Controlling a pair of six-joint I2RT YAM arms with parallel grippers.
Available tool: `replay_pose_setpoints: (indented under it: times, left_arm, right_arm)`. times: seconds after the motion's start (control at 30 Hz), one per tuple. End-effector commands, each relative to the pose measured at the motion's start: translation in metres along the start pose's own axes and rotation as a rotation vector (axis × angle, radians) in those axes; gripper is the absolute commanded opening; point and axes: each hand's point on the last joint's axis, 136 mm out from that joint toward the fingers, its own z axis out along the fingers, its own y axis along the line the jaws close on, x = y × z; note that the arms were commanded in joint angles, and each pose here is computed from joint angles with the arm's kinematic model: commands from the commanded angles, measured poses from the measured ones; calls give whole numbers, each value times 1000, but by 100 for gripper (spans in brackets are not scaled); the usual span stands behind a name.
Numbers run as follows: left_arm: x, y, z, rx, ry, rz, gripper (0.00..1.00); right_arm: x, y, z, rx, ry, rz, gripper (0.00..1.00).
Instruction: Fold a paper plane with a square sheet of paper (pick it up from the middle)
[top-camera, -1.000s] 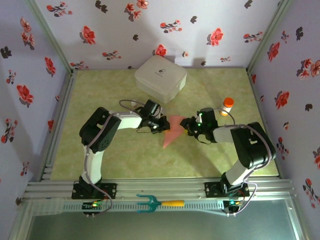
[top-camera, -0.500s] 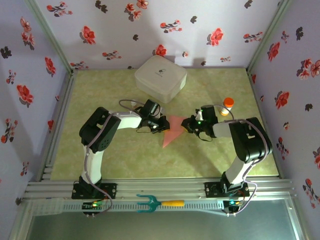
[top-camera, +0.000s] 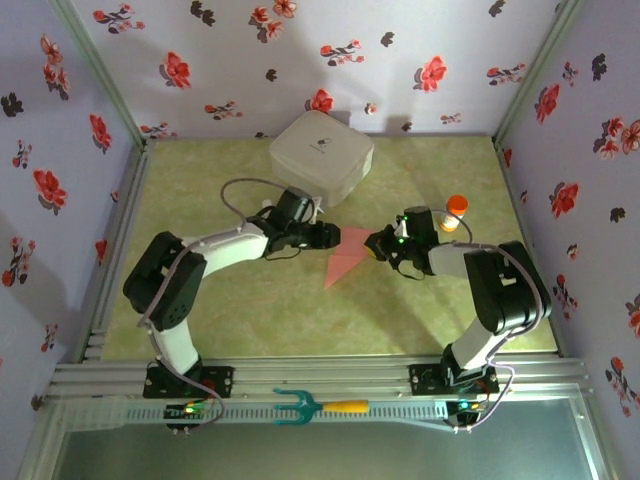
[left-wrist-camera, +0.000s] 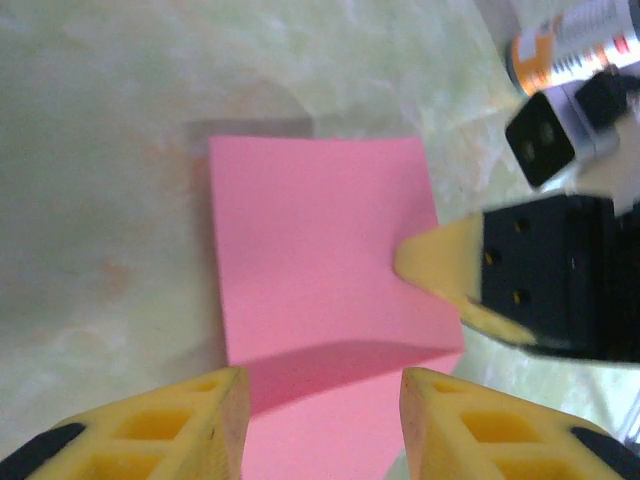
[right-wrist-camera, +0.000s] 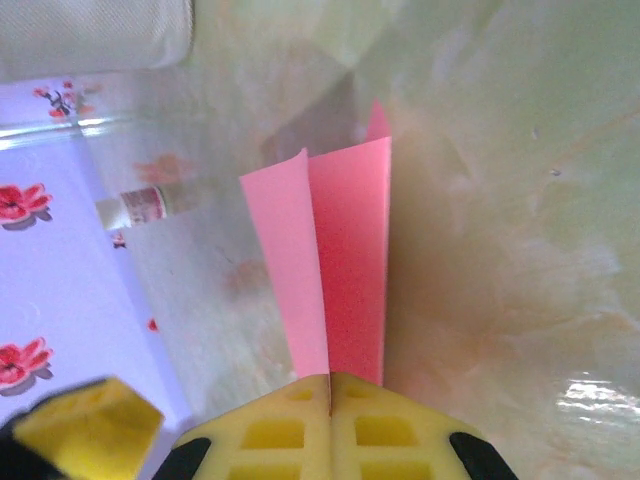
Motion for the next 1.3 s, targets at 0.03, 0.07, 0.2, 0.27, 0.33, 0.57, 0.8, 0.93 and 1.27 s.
replay_pose_setpoints:
  times: [0.03,0.07,0.2,0.27,0.33,0.57,0.8,0.93,1.27]
  left_arm:
    - [44,3,8,-135,95,256,45]
    - [50,1,9,-142,102,285,46]
    - [63,-6,15,-187,124,391,48]
    - [63,-10,18,-202,119,427,49]
    - [64,-9,22,-236,124,450,49]
    - [71,-5,34,-320,155,516,49]
    - [71,-4,38,-388,143,551,50]
    - [70,-2,39,-441,142,588,50]
    - [70,0,37,-540,126,645,50]
  right_arm:
    - [-1,2,-3,-3,-15,77,1]
    - [0,2,-3,-4,-14,81,1]
    - [1,6,-3,-7,-10,77,2]
    - [1,6,-3,0,-9,71,2]
    - [1,7,-3,2,-8,69,2]
    - [1,10,-4,-4,-13,68,2]
    - [2,12,-4,-10,-11,73,2]
    - [2,13,-4,-12,-10,73,2]
    - [2,11,-3,-7,-13,78,2]
